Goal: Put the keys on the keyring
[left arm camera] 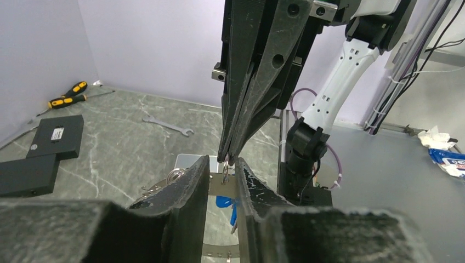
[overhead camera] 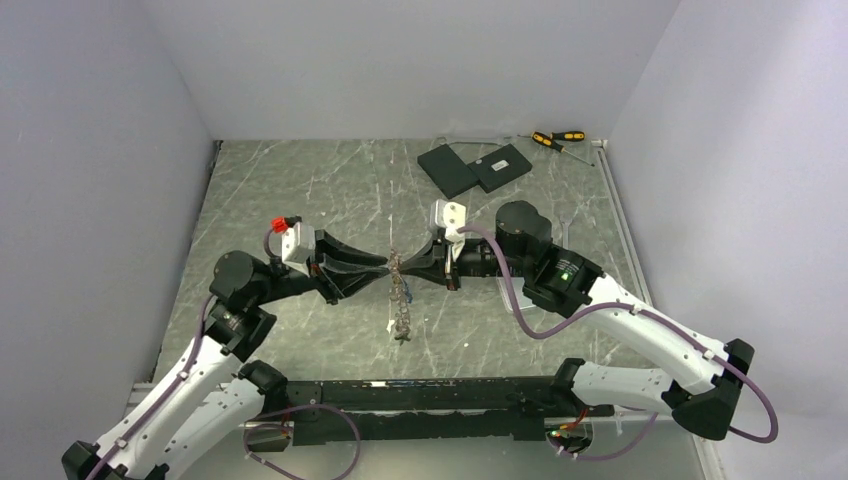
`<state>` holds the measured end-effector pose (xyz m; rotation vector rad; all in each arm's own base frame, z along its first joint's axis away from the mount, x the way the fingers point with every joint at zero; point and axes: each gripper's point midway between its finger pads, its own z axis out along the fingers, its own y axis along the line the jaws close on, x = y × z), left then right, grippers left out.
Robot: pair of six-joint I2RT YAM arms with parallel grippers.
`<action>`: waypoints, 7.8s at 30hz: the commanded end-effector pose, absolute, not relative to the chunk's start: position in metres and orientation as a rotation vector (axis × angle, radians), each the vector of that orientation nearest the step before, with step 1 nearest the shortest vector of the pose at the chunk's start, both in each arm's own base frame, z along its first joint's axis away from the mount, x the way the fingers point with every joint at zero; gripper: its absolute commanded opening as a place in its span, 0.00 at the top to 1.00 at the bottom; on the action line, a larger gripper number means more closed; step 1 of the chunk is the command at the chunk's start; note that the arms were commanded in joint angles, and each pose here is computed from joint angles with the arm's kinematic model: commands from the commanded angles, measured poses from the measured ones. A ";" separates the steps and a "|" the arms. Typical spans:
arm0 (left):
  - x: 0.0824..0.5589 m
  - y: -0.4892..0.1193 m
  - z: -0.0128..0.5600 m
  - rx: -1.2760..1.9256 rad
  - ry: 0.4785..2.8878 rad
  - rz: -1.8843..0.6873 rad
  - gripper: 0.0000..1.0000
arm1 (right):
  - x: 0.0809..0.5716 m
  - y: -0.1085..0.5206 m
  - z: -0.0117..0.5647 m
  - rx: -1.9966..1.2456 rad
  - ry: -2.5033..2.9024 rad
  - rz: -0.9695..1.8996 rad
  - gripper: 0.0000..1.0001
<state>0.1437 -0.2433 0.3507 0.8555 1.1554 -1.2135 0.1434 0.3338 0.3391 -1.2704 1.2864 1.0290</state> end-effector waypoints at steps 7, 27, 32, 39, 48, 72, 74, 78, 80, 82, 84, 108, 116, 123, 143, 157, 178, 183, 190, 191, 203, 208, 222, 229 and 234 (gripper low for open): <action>0.139 -0.234 0.346 1.062 1.254 -1.044 0.49 | 0.142 0.330 0.367 -1.342 1.228 0.958 1.00; 0.150 -0.257 0.325 1.171 1.294 -1.159 0.65 | 0.147 0.337 0.346 -1.492 1.336 0.774 1.00; 0.154 -0.260 0.318 1.173 1.315 -1.168 0.66 | 0.147 0.339 0.347 -1.494 1.324 0.775 1.00; 0.154 -0.262 0.313 1.191 1.316 -1.188 0.67 | 0.151 0.338 0.349 -1.497 1.326 0.746 1.00; 0.153 -0.264 0.304 1.212 1.327 -1.198 0.63 | 0.152 0.335 0.351 -1.510 1.335 0.722 1.00; 0.157 -0.267 0.290 1.247 1.362 -1.131 0.65 | 0.150 0.338 0.333 -1.626 1.426 0.643 1.00; 0.157 -0.268 0.288 1.252 1.368 -1.124 0.70 | 0.150 0.338 0.333 -1.625 1.422 0.645 1.00; 0.156 -0.269 0.286 1.258 1.364 -1.112 0.90 | 0.148 0.338 0.334 -1.626 1.411 0.658 1.00; 0.155 -0.269 0.288 1.258 1.352 -1.109 1.00 | 0.145 0.338 0.334 -1.628 1.403 0.670 1.00; 0.154 -0.268 0.292 1.255 1.334 -1.106 1.00 | 0.145 0.337 0.335 -1.618 1.397 0.675 1.00; 0.151 -0.267 0.298 1.249 1.306 -1.103 1.00 | 0.145 0.337 0.336 -1.602 1.390 0.679 1.00; 0.123 -0.254 0.349 1.157 1.057 -1.127 1.00 | 0.126 0.306 0.366 -1.350 1.109 1.210 0.59; 0.122 -0.252 0.351 1.149 1.045 -1.130 1.00 | 0.126 0.313 0.354 -1.411 1.133 1.255 0.60; 0.122 -0.251 0.350 1.147 1.042 -1.137 1.00 | 0.131 0.318 0.352 -1.414 1.151 1.262 0.65; 0.127 -0.250 0.348 1.137 1.054 -1.141 1.00 | 0.130 0.322 0.351 -1.436 1.158 1.281 0.73; 0.128 -0.250 0.349 1.128 1.056 -1.150 1.00 | 0.125 0.334 0.348 -1.466 1.159 1.299 0.70; 0.127 -0.249 0.349 1.125 1.054 -1.146 1.00 | 0.127 0.331 0.348 -1.469 1.184 1.239 0.86; 0.127 -0.248 0.351 1.118 1.050 -1.144 1.00 | 0.128 0.331 0.345 -1.474 1.198 1.233 0.98; 0.126 -0.248 0.357 1.103 1.030 -1.152 1.00 | 0.128 0.331 0.343 -1.479 1.208 1.241 1.00; 0.125 -0.248 0.358 1.101 1.025 -1.156 1.00 | 0.127 0.331 0.343 -1.481 1.205 1.245 1.00; 0.121 -0.251 0.360 1.135 1.001 -1.190 1.00 | 0.126 0.339 0.340 -1.517 1.205 1.304 1.00; 0.119 -0.250 0.361 1.130 0.988 -1.188 1.00 | 0.127 0.341 0.340 -1.522 1.207 1.317 1.00; 0.115 -0.249 0.361 1.126 0.978 -1.208 1.00 | 0.120 0.347 0.365 -1.569 1.095 1.376 1.00; 0.114 -0.249 0.360 1.125 0.977 -1.222 1.00 | 0.119 0.351 0.373 -1.592 1.057 1.378 1.00; 0.112 -0.251 0.361 1.122 0.968 -1.254 1.00 | 0.120 0.356 0.383 -1.594 1.020 1.357 1.00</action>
